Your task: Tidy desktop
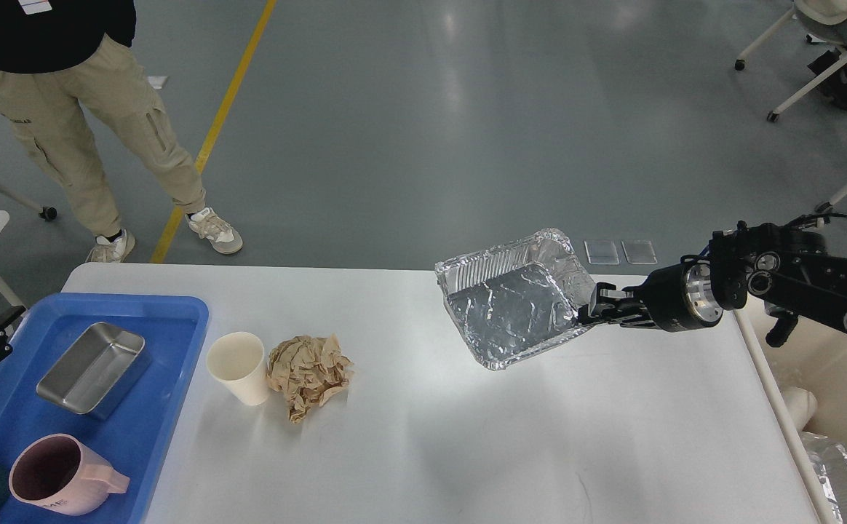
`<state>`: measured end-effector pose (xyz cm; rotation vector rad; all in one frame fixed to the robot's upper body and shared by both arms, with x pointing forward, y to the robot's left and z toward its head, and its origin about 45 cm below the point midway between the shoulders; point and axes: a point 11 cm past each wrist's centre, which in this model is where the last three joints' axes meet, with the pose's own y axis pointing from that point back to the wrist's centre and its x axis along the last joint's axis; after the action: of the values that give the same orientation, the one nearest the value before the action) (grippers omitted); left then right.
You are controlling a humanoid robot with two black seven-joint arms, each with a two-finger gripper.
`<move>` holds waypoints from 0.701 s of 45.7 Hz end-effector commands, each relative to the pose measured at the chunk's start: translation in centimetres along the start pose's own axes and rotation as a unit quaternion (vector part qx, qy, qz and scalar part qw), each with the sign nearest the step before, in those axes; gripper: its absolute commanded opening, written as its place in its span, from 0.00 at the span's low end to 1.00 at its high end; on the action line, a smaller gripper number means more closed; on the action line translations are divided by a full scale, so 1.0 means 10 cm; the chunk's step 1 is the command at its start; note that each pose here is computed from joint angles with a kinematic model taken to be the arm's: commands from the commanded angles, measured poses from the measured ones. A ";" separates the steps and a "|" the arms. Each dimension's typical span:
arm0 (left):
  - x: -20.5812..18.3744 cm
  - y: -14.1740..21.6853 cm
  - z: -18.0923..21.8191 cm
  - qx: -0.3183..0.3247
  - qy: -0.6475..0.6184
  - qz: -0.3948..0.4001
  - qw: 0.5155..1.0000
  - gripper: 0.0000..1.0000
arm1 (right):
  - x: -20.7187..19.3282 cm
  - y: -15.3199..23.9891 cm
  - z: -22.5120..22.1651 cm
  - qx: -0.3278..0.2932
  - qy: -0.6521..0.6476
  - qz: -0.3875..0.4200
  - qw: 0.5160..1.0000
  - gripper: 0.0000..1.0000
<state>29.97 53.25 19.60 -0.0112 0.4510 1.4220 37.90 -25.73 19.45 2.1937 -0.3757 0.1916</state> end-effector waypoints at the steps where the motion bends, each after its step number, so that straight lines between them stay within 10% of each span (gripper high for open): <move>1: 0.11 0.16 -0.01 0.059 -0.060 0.009 0.996 0.97 | 0.00 -0.05 -0.06 0.006 0.004 -0.002 1.000 0.00; 17: -0.13 0.27 0.55 0.111 -0.245 0.000 0.963 0.97 | 0.00 -0.15 -0.20 0.016 0.014 -0.004 1.000 0.00; 32: -0.54 0.35 0.28 0.160 -0.389 -0.028 0.907 0.97 | 0.03 -0.14 -0.26 0.021 0.020 -0.002 1.000 0.00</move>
<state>28.03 50.54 25.42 0.6927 0.0716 1.2045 38.54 -22.97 19.81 2.2268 -0.3476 0.2367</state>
